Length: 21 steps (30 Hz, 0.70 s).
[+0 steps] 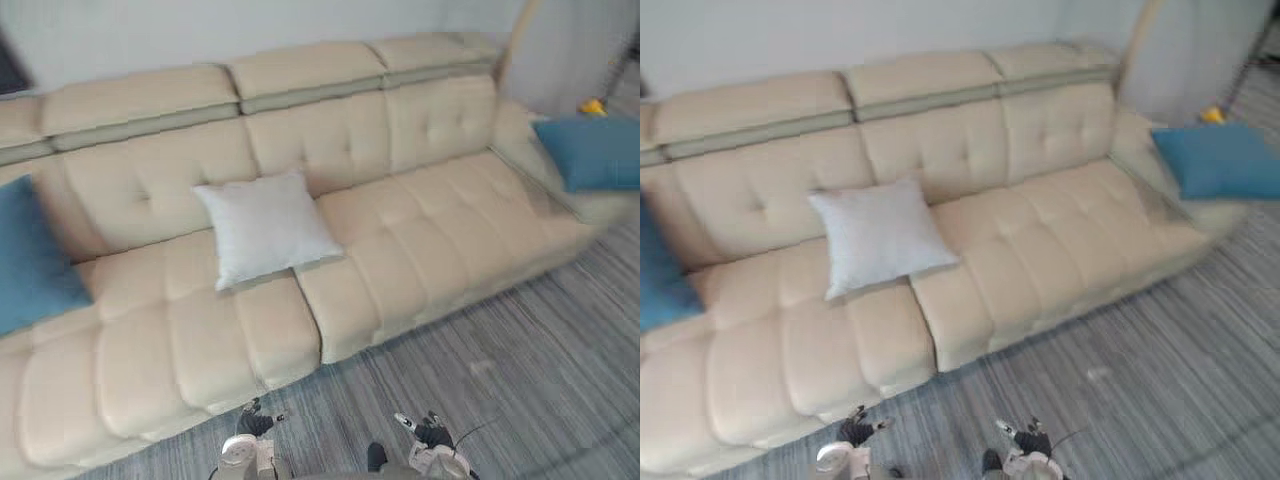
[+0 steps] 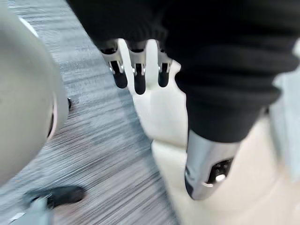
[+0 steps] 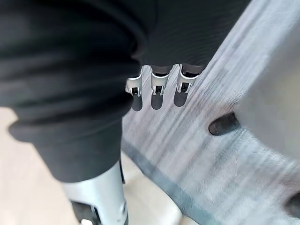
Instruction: Pick up cushions and gather them together orderly.
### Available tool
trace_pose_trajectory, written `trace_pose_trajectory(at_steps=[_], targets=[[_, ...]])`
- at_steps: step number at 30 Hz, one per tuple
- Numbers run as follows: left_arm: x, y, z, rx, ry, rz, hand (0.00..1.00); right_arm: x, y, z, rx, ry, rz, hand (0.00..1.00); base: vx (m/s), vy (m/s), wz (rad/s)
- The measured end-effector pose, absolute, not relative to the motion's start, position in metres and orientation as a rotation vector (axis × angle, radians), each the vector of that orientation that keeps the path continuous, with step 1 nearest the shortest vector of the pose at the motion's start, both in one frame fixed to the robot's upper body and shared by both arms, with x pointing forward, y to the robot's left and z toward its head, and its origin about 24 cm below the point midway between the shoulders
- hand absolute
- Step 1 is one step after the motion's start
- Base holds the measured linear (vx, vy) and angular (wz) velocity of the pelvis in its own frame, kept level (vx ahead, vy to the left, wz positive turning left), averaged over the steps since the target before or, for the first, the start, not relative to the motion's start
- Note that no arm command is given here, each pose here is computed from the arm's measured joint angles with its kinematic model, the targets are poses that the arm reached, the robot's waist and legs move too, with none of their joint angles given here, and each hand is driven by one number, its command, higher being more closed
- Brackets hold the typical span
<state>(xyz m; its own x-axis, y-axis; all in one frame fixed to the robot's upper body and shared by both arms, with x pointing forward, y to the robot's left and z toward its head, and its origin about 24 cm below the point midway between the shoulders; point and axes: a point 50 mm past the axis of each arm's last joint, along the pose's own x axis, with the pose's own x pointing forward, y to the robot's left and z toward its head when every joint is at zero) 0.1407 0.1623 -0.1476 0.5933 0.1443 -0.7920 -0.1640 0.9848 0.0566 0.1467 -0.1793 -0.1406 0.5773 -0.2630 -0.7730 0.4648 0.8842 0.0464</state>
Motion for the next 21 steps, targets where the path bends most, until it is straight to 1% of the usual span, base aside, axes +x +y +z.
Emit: trace_pose_trajectory(at_steps=[4, 8, 10, 11, 13, 15, 18, 21], targets=[[0.160, 0.159, -0.140, -0.011, 0.867, 0.154, 0.00, 0.140, -0.202, -0.141, 0.203, 0.863, -0.473, 0.00, 0.09, -0.070, -0.73], [0.157, 0.161, -0.141, 0.022, 0.873, 0.133, 0.00, 0.120, -0.210, -0.149, 0.198, 0.932, -0.518, 0.00, 0.07, -0.100, -0.22], [0.155, 0.161, -0.142, 0.026, 0.881, 0.131, 0.00, 0.117, -0.213, -0.149, 0.187, 0.938, -0.521, 0.00, 0.08, -0.134, 0.01], [0.149, 0.162, -0.144, 0.024, 0.894, 0.136, 0.00, 0.117, -0.210, -0.150, 0.193, 0.941, -0.519, 0.00, 0.10, -0.093, -0.09], [0.150, 0.165, -0.142, 0.023, 0.874, 0.149, 0.00, 0.119, -0.206, -0.149, 0.200, 0.935, -0.517, 0.00, 0.10, -0.034, -0.41], [0.152, 0.164, -0.140, 0.017, 0.859, 0.149, 0.00, 0.131, -0.205, -0.144, 0.204, 0.889, -0.507, 0.00, 0.11, 0.014, -0.64], [0.154, 0.160, -0.138, 0.003, 0.843, 0.148, 0.00, 0.136, -0.200, -0.143, 0.206, 0.880, -0.495, 0.00, 0.17, 0.096, -0.75], [0.152, 0.155, -0.139, -0.015, 0.846, 0.144, 0.00, 0.140, -0.197, -0.141, 0.209, 0.865, -0.489, 0.00, 0.27, 0.198, -1.21]])
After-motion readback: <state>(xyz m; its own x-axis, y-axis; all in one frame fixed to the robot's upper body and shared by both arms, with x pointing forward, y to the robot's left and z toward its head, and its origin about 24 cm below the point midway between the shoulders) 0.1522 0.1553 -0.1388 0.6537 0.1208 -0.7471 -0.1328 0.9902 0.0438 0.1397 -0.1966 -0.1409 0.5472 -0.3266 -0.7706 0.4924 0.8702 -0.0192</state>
